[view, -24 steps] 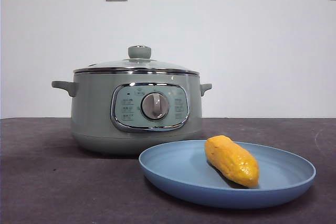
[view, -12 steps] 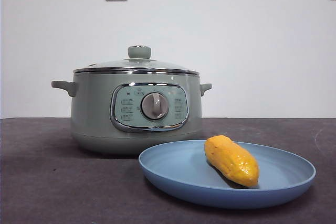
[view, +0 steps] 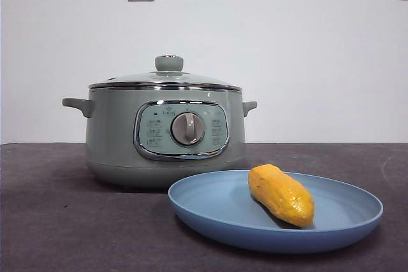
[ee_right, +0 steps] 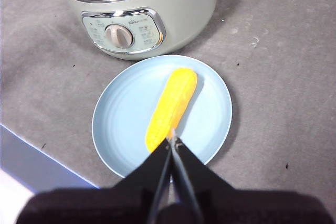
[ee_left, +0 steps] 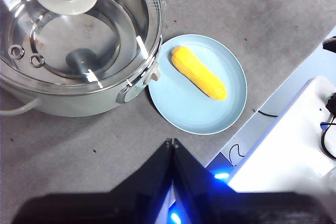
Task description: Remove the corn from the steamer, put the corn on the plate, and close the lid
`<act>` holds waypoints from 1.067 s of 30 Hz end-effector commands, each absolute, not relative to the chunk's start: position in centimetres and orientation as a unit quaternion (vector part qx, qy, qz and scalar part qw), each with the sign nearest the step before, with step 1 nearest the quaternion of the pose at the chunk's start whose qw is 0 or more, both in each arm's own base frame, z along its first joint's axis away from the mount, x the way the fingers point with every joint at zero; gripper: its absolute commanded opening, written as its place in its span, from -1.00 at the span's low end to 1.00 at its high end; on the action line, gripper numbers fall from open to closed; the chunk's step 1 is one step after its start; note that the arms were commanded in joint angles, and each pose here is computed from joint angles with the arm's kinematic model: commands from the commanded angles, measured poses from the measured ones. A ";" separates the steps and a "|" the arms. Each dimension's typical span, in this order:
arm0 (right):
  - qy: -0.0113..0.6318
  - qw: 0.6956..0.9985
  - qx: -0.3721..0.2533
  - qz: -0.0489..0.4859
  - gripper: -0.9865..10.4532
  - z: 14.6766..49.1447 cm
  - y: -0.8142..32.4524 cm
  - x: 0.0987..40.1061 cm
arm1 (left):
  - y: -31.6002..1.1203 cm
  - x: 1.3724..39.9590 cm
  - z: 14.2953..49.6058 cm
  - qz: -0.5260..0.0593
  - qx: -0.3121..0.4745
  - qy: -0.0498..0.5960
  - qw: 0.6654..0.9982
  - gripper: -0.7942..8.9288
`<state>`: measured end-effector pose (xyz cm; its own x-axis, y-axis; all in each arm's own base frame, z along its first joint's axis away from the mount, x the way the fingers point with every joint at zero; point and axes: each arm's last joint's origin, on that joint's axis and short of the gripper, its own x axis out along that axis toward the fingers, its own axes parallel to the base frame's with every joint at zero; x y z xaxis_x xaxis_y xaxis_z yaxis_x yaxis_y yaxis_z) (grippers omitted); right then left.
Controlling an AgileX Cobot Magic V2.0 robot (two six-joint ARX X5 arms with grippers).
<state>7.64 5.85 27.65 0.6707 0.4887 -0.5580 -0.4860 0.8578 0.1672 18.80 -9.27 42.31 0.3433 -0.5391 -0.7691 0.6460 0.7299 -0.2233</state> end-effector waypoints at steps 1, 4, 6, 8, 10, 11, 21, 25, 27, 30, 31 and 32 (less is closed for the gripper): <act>0.306 0.914 0.003 0.266 -0.83 27.5 5.9 7.7 | -9.3 18.7 42.2 -0.365 0.065 0.451 0.812 -0.85; 0.306 0.914 0.003 0.266 -0.83 27.5 5.9 7.7 | -9.3 18.7 42.2 -0.365 0.065 0.452 0.812 -0.85; 0.306 0.914 0.003 0.266 -0.83 27.5 5.9 7.7 | -9.3 18.7 42.2 -0.365 0.065 0.452 0.811 -0.84; 0.306 0.914 0.003 0.266 -0.83 27.5 5.9 7.7 | -9.3 18.7 42.2 -0.365 0.065 0.451 0.812 -0.85; 0.306 0.914 0.003 0.266 -0.83 27.5 5.9 7.7 | -9.3 18.7 42.2 -0.366 0.065 0.449 0.813 -0.84; 0.306 0.914 0.003 0.266 -0.83 27.5 5.9 7.7 | -9.3 18.8 42.2 -0.366 0.065 0.444 0.815 -0.84; 0.306 0.914 0.003 0.266 -0.83 27.5 5.9 7.7 | -5.8 16.8 47.9 -0.356 0.110 0.153 0.915 -0.84; 0.306 0.914 0.003 0.266 -0.83 27.5 5.9 7.7 | -3.3 14.2 49.7 -0.304 0.119 0.058 0.943 -0.84; 0.306 0.914 0.003 0.266 -0.83 27.5 5.9 7.7 | -2.3 13.1 49.8 -0.267 0.130 0.030 0.954 -0.84; 0.306 0.914 0.003 0.266 -0.83 27.5 5.9 7.7 | -1.1 11.3 48.8 -0.219 0.145 0.003 0.965 -0.84; 0.306 0.914 0.003 0.266 -0.83 27.5 5.9 7.7 | -0.8 10.8 48.1 -0.204 0.149 -0.003 0.967 -0.84; 0.306 0.914 0.003 0.266 -0.83 27.5 5.9 7.7 | -0.6 10.4 47.3 -0.190 0.155 -0.008 0.970 -0.84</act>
<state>7.64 5.85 27.65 0.6707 0.4887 -0.5580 -0.4860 0.8578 0.1672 10.28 -0.80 48.31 0.9203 -0.3899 -0.0319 0.3824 0.8792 0.2842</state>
